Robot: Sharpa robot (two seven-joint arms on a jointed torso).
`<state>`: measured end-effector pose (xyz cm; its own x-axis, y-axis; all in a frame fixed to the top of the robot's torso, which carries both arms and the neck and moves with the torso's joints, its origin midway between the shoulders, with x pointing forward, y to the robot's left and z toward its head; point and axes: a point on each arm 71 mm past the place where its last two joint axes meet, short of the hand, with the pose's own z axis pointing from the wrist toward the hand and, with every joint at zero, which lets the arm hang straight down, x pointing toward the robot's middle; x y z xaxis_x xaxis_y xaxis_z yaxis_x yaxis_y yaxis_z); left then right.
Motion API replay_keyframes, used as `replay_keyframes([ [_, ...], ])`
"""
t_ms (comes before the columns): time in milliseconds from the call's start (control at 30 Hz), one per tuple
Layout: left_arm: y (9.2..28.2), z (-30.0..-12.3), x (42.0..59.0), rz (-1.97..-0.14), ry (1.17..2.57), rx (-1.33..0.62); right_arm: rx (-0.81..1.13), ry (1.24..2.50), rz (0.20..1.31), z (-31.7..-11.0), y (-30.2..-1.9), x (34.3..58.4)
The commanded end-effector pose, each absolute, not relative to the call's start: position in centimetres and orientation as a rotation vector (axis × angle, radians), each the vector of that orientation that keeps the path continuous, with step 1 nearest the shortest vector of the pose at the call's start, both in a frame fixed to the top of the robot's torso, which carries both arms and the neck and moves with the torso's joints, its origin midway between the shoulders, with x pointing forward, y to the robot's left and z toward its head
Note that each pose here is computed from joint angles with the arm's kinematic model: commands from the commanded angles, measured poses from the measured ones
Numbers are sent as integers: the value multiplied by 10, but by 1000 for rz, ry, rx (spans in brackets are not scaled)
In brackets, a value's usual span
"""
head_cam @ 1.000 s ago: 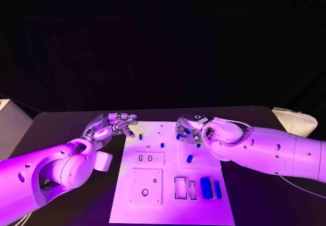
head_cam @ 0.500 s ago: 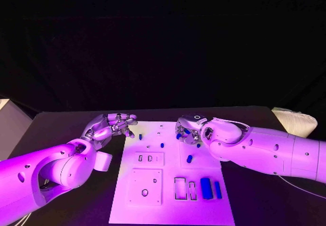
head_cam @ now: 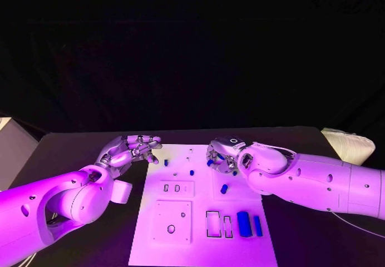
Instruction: Assemble the parts on the task board
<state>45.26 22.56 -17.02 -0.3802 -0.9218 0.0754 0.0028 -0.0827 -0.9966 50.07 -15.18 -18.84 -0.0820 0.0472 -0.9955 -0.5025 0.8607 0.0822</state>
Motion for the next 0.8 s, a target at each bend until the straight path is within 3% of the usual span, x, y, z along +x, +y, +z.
replay_keyframes([
  [33,225,-168,452,-1584,1440,-1034,-313,1552,465,-181,-151,502],
  [800,222,-168,452,-1592,1444,-1031,-267,1458,434,-168,-113,521],
])
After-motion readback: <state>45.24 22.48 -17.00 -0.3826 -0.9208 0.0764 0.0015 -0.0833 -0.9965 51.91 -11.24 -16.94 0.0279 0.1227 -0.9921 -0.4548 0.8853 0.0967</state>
